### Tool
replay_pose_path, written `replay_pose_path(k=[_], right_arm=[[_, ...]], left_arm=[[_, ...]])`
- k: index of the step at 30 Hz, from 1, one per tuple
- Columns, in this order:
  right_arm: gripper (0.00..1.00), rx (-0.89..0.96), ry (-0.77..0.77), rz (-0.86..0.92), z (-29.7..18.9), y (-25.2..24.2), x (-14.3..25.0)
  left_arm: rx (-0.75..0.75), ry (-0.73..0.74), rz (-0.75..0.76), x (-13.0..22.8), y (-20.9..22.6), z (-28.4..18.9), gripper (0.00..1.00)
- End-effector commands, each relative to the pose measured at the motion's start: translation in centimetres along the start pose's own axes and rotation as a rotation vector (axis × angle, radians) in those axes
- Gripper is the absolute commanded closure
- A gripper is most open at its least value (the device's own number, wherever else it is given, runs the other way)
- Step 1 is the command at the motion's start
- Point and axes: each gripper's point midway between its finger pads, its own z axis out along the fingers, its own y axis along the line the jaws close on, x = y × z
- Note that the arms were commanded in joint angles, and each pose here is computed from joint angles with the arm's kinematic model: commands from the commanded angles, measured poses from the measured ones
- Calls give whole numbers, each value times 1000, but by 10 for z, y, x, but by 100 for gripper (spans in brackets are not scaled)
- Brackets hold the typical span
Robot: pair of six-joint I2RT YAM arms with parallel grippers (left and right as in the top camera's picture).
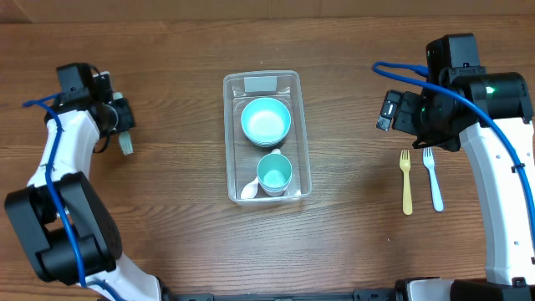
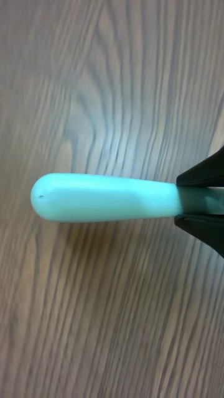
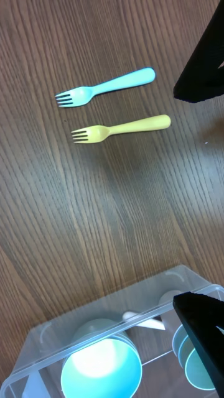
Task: Pack container
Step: 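Carry the white fork into the container onto the bowls, release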
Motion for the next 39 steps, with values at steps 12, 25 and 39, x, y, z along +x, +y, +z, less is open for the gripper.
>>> replay_pose_path(k=[12, 25, 39], right_arm=[[0, -11, -46, 4, -12, 0, -6], [0, -11, -46, 4, -12, 0, -6], [0, -11, -46, 4, -12, 0, -6]], left_arm=[[373, -69, 25, 16, -184, -116, 95], [513, 59, 172, 87, -272, -151, 93], [367, 74, 144, 98, -255, -141, 91]])
